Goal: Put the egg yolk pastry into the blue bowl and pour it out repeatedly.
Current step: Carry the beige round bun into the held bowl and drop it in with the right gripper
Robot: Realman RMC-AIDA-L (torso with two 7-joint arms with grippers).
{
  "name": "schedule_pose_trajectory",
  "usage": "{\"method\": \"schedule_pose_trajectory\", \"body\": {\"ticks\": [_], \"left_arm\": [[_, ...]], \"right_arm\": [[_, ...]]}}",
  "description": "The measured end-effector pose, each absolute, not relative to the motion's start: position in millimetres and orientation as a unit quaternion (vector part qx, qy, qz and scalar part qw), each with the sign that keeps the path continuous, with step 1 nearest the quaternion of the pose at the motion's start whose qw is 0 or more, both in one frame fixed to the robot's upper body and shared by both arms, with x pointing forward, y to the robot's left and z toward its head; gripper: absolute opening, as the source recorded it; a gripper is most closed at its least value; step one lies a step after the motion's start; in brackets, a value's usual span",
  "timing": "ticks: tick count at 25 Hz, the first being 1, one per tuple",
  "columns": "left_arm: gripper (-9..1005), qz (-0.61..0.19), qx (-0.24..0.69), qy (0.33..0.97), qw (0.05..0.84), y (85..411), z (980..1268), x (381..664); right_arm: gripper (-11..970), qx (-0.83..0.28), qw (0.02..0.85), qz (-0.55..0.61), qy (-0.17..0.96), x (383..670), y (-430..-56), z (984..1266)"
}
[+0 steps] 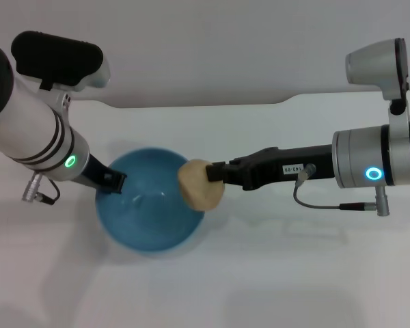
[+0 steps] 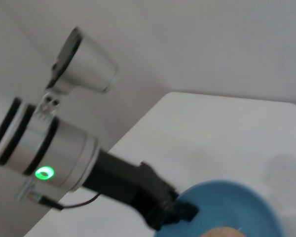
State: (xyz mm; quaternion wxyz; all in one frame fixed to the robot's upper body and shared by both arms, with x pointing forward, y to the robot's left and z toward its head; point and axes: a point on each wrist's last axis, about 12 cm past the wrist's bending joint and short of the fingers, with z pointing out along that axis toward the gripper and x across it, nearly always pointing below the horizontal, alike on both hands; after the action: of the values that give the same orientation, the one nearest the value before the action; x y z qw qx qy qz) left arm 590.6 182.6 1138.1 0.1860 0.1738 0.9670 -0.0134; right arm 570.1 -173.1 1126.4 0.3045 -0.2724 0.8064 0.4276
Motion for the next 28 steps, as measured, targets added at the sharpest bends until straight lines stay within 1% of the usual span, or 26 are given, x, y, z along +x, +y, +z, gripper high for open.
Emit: {"method": "schedule_pose_trajectory", "body": {"ticks": [15, 21, 26, 28], "left_arm": [[-1, -0.028, 0.197, 0.967, 0.161, 167, 1140, 584], [-1, -0.032, 0.203, 0.966, 0.158, 164, 1140, 583], [0, -0.036, 0.214, 0.962, 0.164, 163, 1140, 583], [0, -0.041, 0.217, 0.96, 0.172, 162, 1140, 584]], "right_arm": [[8, -0.288, 0.292, 0.423, 0.808, 575, -165, 1118], [162, -0.303, 0.309, 0.423, 0.796, 575, -165, 1120], [370, -0.285, 0.332, 0.44, 0.784, 575, -173, 1124], [378, -0.261, 0.351, 0.44, 0.784, 574, -187, 1127]]}}
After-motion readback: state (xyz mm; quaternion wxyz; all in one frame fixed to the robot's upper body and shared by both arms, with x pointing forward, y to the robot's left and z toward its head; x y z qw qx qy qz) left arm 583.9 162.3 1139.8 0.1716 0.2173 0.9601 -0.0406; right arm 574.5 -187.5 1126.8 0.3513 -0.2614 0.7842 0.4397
